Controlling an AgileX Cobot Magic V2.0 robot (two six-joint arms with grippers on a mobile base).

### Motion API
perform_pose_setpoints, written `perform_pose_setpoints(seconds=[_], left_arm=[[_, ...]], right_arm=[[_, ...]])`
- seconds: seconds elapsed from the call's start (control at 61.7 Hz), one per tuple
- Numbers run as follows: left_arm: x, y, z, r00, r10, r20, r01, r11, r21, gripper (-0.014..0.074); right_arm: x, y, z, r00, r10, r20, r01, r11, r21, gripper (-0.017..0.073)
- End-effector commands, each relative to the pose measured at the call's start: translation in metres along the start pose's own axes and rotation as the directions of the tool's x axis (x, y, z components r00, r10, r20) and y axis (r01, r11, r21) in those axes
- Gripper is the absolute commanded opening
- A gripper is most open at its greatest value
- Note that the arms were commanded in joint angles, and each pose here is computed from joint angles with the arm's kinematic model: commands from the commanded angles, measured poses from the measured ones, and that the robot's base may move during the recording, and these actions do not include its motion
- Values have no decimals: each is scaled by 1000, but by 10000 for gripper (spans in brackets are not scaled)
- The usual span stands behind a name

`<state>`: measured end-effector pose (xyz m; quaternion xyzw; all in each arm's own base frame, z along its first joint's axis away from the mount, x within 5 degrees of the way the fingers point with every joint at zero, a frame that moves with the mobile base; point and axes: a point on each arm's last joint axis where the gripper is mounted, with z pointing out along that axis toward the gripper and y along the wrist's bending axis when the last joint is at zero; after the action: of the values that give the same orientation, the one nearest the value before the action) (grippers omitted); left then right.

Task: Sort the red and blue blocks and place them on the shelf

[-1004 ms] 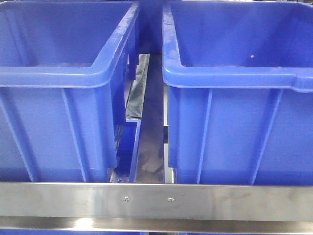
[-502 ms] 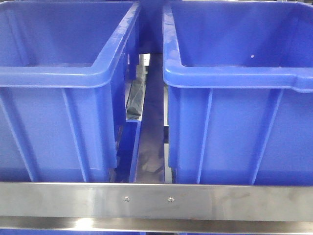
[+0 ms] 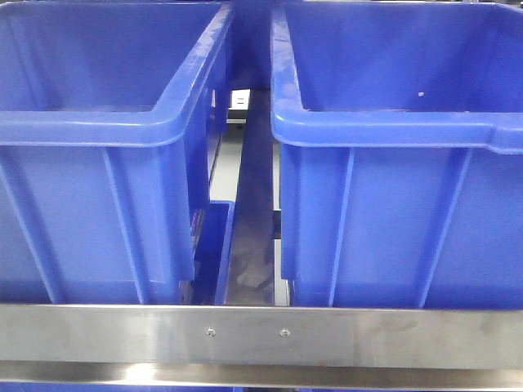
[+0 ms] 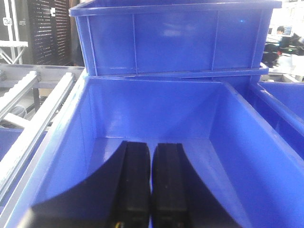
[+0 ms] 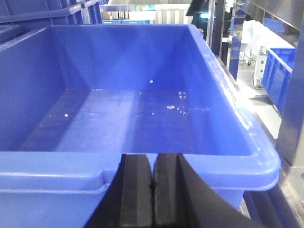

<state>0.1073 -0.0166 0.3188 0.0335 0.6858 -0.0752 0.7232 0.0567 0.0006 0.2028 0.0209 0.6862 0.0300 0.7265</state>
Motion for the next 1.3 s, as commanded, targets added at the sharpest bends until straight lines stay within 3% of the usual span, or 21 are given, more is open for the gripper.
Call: perform_pose_setpoints(seconds=[0.0,0.405,0.632,0.761,0.875,1.182,1.28], left_arm=[[-17,1,-1,994,-4,112,5,1000,-10,122],[-13,1,-1,994,-4,113,5,1000,-13,122],[17,6,-17,999,-10,51,12,999,-53,122],[36,10,-35,998,24,60,-18,995,-98,122],[57,13,-48,996,-5,91,18,990,-140,123],[104,15,-60,993,-10,119,27,989,-148,123],[108,15,-60,997,-14,75,25,989,-146,122]], right_arm=[[-16,1,-3,992,-2,125,3,1000,-5,22],[-16,1,-3,992,-2,125,3,1000,-5,22],[-16,1,-3,992,-2,125,3,1000,-5,22],[-16,1,-3,992,-2,125,3,1000,-5,22],[-16,1,-3,992,-2,125,3,1000,-5,22],[-16,1,-3,992,-2,125,3,1000,-5,22],[-16,1,-3,992,-2,125,3,1000,-5,22]])
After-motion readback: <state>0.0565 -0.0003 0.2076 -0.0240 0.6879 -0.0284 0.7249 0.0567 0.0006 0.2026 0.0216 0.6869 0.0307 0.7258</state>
